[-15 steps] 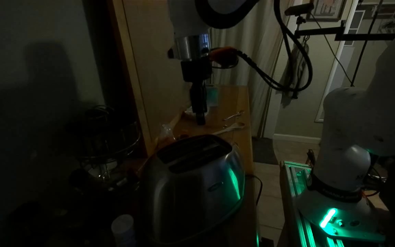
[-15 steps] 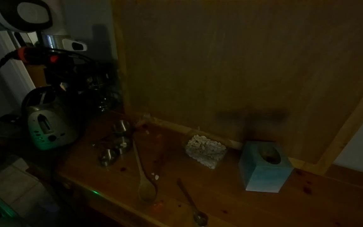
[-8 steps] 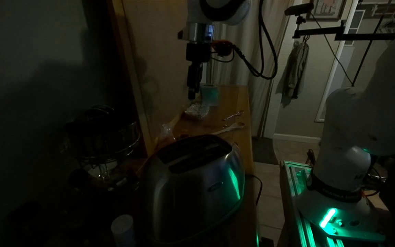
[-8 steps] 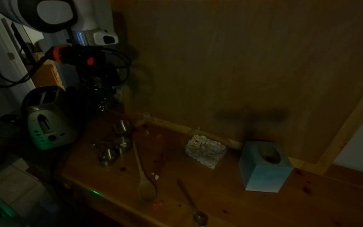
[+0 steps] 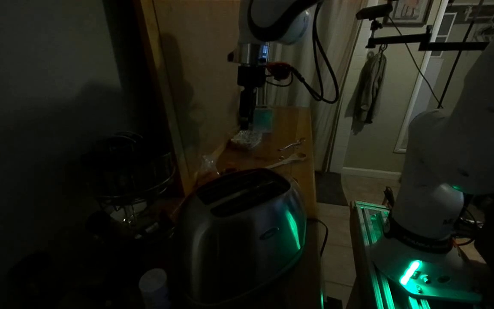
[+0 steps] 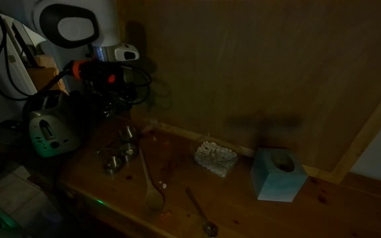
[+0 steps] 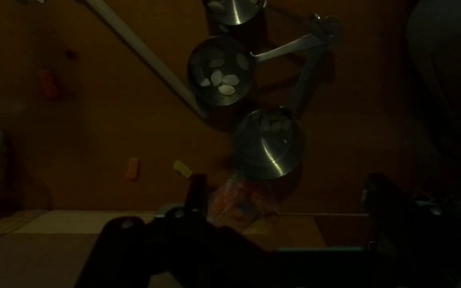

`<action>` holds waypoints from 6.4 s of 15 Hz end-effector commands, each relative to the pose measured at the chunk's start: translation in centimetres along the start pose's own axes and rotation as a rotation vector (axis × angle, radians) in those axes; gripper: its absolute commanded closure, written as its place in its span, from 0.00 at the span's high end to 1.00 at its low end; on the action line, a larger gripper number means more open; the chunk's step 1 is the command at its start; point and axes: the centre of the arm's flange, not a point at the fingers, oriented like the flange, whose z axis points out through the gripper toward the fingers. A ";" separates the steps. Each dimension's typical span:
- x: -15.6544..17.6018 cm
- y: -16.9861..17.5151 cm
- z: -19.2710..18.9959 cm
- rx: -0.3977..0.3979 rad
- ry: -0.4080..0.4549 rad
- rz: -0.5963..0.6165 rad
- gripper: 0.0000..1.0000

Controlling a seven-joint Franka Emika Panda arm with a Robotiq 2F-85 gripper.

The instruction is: Pick up the orange object and put it on the wooden spoon, pick up the wooden spoon and pour the substance into the topmost silver measuring cup

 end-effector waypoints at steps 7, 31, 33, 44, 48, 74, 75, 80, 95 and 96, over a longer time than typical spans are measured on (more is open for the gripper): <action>0.0 8.4 5.9 0.020 0.042 0.121 1.00; -0.1 19.0 15.7 -0.056 0.004 0.192 1.00; 0.0 19.4 16.3 -0.056 -0.003 0.197 1.00; -0.4 21.3 17.9 -0.063 -0.030 0.228 0.56; -0.5 21.5 18.1 -0.065 -0.033 0.232 0.21; -2.8 22.5 15.3 -0.163 -0.129 0.260 0.05; -2.7 22.5 15.3 -0.163 -0.129 0.260 0.05; -3.1 23.3 15.1 -0.162 -0.159 0.280 0.02; -8.7 26.2 14.4 0.001 -0.408 0.298 0.01; -9.0 25.9 14.7 0.015 -0.413 0.290 0.01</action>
